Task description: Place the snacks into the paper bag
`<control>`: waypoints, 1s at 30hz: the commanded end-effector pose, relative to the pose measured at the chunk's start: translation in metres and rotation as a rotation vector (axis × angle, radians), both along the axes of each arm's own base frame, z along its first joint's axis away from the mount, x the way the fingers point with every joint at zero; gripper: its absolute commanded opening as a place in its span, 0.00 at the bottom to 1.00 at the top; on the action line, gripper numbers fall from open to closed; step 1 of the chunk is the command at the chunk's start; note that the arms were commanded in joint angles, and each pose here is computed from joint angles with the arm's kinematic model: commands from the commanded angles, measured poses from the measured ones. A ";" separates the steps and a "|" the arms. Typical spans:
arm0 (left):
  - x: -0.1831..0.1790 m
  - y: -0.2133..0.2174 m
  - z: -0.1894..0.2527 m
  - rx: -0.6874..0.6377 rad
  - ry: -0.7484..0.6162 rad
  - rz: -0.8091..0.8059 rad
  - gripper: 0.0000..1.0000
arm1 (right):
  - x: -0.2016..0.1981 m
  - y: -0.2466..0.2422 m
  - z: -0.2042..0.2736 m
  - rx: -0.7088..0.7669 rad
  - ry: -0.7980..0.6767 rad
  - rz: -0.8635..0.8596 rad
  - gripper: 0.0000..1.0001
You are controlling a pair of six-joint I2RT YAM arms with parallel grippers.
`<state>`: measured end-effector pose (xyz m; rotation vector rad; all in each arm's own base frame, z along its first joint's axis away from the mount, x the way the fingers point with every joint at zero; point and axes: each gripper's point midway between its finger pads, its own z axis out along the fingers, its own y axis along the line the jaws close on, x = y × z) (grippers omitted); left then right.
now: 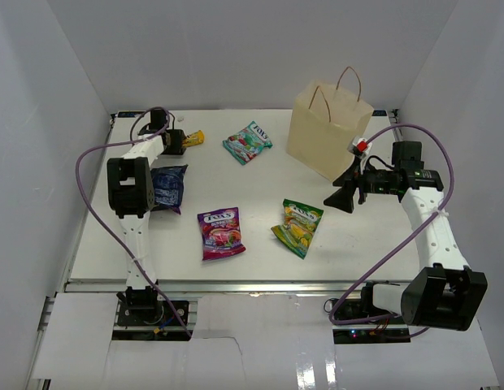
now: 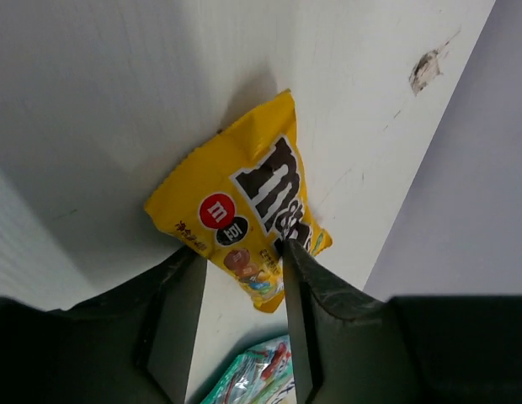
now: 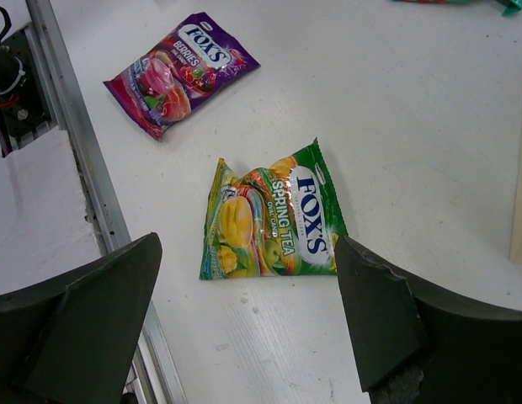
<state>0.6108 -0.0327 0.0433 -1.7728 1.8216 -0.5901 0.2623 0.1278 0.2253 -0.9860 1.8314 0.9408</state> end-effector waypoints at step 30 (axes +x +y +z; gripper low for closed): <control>-0.226 -0.162 0.197 0.158 -0.762 -1.049 0.07 | 0.012 0.103 0.052 0.088 0.138 0.018 0.87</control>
